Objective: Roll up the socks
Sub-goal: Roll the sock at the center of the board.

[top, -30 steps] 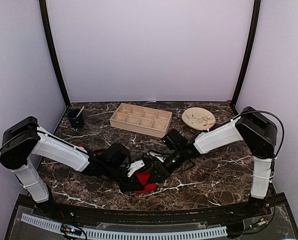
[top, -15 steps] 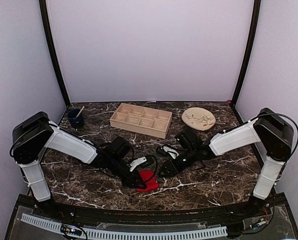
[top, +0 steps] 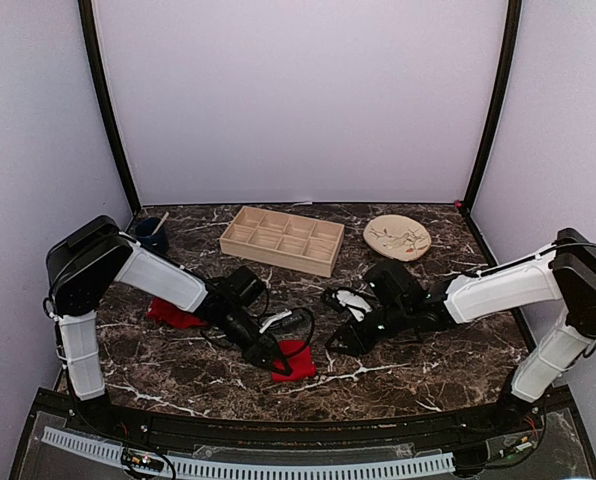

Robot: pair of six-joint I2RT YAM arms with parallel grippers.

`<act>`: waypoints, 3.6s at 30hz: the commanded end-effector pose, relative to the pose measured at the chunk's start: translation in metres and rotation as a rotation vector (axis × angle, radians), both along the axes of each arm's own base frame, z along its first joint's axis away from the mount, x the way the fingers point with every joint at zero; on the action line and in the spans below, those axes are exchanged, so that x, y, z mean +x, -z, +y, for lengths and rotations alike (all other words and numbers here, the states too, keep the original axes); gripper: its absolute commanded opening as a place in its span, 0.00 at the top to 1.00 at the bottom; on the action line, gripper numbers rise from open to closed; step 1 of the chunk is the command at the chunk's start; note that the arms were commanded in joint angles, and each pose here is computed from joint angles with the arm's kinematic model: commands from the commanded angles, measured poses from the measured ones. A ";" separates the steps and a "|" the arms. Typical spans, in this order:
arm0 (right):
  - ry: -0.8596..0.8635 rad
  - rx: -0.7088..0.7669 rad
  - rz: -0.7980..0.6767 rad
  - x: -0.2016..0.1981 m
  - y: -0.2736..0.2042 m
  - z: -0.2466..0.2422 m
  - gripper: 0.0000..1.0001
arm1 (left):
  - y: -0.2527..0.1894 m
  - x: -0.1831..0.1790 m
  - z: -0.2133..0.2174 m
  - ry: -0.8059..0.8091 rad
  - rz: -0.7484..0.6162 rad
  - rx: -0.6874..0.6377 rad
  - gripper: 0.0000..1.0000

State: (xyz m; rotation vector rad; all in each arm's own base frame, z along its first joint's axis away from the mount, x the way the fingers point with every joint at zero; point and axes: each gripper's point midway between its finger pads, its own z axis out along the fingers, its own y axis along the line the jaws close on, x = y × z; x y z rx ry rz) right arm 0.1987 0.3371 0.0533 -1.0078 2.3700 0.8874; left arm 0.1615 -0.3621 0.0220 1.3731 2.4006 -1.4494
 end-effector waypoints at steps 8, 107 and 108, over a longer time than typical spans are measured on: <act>-0.172 -0.015 -0.273 -0.041 -0.027 0.032 0.56 | 0.031 -0.014 0.028 0.014 0.187 0.146 1.00; -0.467 -0.147 -0.155 -0.068 0.036 0.087 0.95 | 0.048 0.026 0.080 -0.160 0.077 0.408 0.66; -0.464 -0.146 -0.155 -0.067 0.036 0.086 0.95 | 0.049 0.025 0.082 -0.163 0.082 0.415 0.66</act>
